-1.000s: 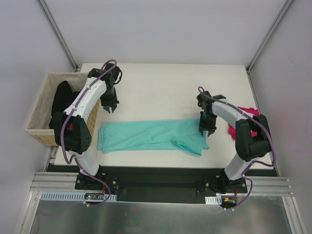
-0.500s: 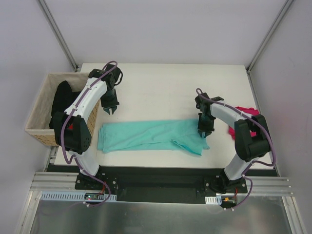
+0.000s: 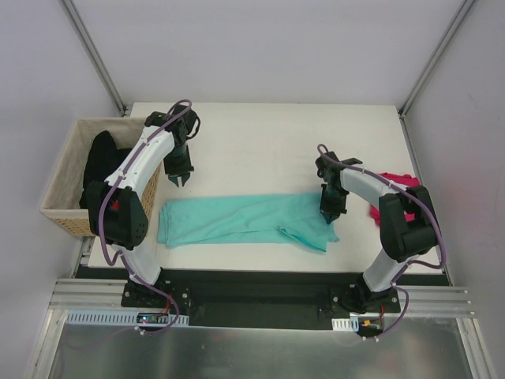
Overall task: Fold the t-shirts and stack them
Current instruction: Fold the other side of the tshirt into a rectangle, then rotate the tshirt 90 degrees
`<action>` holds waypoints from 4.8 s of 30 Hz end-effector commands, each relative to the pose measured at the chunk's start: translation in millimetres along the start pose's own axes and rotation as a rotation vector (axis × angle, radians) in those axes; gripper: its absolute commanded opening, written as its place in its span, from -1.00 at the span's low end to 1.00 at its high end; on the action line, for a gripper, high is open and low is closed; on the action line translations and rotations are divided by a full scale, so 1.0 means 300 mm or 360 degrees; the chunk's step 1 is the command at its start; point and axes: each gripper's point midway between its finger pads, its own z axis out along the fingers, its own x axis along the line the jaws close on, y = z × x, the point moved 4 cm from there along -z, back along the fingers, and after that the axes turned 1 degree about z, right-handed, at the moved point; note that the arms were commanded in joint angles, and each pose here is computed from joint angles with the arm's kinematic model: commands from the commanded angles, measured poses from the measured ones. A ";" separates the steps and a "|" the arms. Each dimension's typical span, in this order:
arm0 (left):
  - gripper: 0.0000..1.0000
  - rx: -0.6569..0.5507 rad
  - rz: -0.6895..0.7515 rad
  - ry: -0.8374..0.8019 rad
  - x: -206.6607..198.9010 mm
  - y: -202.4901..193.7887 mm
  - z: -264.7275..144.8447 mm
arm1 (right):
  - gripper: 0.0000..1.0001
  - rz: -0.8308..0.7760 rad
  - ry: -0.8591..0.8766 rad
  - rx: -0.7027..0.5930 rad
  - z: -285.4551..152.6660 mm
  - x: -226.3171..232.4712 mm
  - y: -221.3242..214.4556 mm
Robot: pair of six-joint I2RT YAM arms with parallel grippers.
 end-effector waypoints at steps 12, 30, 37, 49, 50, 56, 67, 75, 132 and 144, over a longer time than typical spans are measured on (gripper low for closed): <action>-0.69 0.0032 0.0023 0.0055 0.001 -0.019 -0.014 | -0.46 0.0017 -0.0047 -0.0091 -0.050 -0.022 0.023; -0.68 0.0044 0.0036 0.0086 0.005 -0.020 -0.019 | -0.71 0.0018 -0.0049 -0.0015 0.017 -0.011 0.006; -0.68 0.0057 0.0037 0.0093 0.003 -0.026 -0.018 | -0.52 0.0018 -0.0043 -0.0007 0.030 -0.014 0.000; -0.68 0.0077 0.0046 0.0124 -0.014 -0.029 -0.027 | -0.86 0.0036 -0.0009 -0.0006 0.058 -0.013 0.032; -0.68 0.0081 0.0047 0.0126 -0.015 -0.031 -0.027 | -0.98 0.0040 -0.0010 0.0000 0.060 -0.015 0.034; -0.68 0.0076 0.0038 0.0118 -0.032 -0.023 -0.033 | -0.99 0.0047 -0.0003 -0.0049 0.023 -0.018 0.070; -0.68 0.0056 0.0032 0.0077 -0.079 0.006 -0.023 | -0.98 0.0057 0.0003 -0.0178 -0.107 -0.031 0.121; -0.67 0.0032 0.0042 0.0056 -0.091 0.021 -0.010 | -0.98 0.0079 0.0031 -0.0217 -0.176 -0.035 0.119; -0.65 -0.0173 -0.0011 0.0096 -0.034 0.045 -0.108 | -0.99 -0.0025 0.0014 -0.0173 -0.108 0.127 0.191; -0.64 -0.0234 -0.0016 0.0075 -0.022 0.050 -0.148 | -0.92 0.0095 -0.0031 -0.0068 -0.023 0.104 0.177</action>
